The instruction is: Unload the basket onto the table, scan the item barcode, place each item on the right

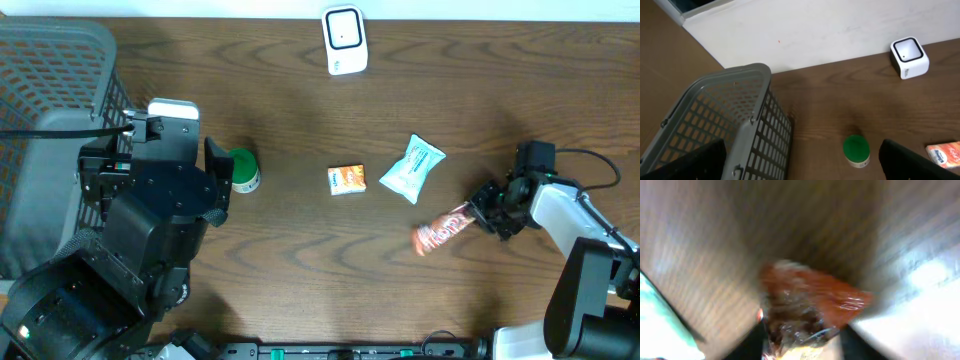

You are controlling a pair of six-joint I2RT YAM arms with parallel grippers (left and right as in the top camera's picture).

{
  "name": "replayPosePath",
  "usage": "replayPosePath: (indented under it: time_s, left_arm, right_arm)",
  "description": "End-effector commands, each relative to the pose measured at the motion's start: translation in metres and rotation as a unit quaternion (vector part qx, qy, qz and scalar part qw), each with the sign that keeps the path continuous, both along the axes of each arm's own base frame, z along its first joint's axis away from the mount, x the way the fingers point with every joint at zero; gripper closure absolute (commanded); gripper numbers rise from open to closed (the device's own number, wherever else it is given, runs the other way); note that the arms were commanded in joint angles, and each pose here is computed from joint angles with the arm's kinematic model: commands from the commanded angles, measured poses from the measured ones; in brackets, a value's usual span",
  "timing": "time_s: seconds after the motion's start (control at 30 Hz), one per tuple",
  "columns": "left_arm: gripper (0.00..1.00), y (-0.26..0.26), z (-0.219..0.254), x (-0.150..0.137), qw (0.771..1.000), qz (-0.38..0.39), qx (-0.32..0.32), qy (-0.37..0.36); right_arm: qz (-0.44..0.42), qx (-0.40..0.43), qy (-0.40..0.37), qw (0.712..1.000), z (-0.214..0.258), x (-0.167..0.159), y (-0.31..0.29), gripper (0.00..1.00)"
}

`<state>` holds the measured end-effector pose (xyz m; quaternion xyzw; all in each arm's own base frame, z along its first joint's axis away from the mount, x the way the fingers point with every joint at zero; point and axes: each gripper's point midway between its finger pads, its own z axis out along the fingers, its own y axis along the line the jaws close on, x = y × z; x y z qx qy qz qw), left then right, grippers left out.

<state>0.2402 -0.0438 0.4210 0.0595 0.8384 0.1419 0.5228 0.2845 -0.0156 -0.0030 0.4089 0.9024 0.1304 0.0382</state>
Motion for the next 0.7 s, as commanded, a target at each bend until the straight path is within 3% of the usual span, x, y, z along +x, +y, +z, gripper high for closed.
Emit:
replayPosePath:
  time_s: [0.0, 0.23, 0.33, 0.47, 0.67]
  left_arm:
    - [0.02, 0.004, 0.003, 0.000, 1.000, 0.009, 0.006, -0.004]
    - [0.02, 0.004, 0.003, 0.000, 1.000, 0.009, 0.006, -0.004]
    - [0.02, 0.004, 0.003, 0.000, 1.000, 0.009, 0.006, -0.004]
    - [0.02, 0.004, 0.003, 0.000, 1.000, 0.009, 0.006, -0.004]
    - [0.02, 0.004, 0.003, 0.000, 1.000, 0.009, 0.006, -0.004]
  right_arm:
    - [-0.016, -0.031, 0.030, 0.999, -0.022, -0.013, -0.009, 0.99]
    - [0.076, 0.059, -0.093, 0.991, 0.000, 0.032, 0.025, 0.99]
    - [0.161, 0.141, -0.198, 0.956, 0.033, 0.059, 0.057, 0.99]
    - [0.271, 0.214, -0.338, 0.875, 0.080, 0.077, 0.089, 0.99]
    - [0.387, 0.279, -0.507, 0.718, 0.154, 0.080, 0.116, 0.99]
